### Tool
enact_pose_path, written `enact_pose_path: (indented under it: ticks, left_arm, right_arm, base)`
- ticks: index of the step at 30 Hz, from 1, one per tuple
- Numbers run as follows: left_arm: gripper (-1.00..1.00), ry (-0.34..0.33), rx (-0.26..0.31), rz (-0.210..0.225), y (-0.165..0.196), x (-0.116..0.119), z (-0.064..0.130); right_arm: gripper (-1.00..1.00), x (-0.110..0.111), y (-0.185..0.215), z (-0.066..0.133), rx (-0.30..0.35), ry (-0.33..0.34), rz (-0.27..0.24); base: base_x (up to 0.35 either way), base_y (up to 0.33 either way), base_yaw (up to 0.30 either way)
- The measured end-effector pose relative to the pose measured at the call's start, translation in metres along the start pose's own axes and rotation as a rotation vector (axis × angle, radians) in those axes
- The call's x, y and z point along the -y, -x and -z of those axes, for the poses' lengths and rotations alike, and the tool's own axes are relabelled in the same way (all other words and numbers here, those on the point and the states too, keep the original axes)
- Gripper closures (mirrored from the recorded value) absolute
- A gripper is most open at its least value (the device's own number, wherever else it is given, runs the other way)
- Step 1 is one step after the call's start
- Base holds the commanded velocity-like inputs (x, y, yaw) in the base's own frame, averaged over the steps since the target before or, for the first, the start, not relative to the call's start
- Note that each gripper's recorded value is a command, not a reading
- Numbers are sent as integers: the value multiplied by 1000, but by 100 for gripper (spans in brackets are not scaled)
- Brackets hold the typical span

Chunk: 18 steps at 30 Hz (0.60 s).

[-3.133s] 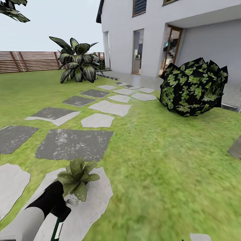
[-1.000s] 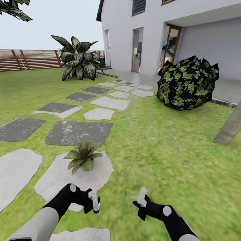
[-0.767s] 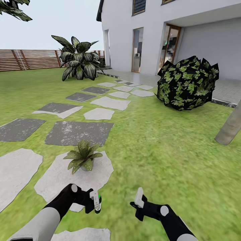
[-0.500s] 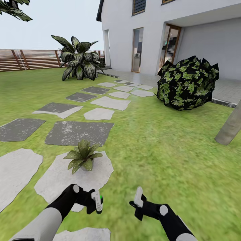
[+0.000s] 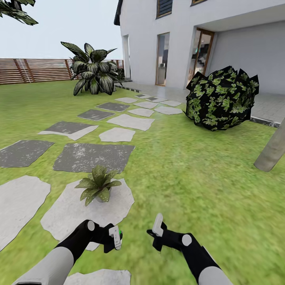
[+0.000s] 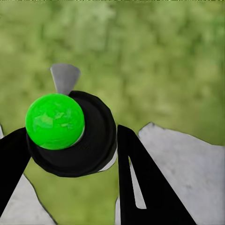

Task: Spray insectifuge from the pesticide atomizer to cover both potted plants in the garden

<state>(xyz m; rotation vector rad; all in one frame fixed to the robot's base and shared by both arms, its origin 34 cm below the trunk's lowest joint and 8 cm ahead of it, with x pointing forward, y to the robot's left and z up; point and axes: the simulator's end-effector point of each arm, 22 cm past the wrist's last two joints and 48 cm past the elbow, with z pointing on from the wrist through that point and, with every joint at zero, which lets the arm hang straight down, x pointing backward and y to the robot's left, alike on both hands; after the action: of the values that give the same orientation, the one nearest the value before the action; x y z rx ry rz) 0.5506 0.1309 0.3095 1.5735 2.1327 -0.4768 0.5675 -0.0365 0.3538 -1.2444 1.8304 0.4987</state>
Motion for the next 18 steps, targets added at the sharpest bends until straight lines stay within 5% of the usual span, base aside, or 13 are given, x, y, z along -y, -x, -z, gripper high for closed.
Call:
enact_pose_path:
  ticks: [10,18]
  left_arm:
    - [100,32,11,7,3,-7,0]
    - [100,37,26,5,13,-6,-4]
  right_arm:
    - [100,9,7,0,11,-12,4]
    - [100,21,14,0,42,-59,-155]
  base:
    - [0,0,0]
    - [0,0,0]
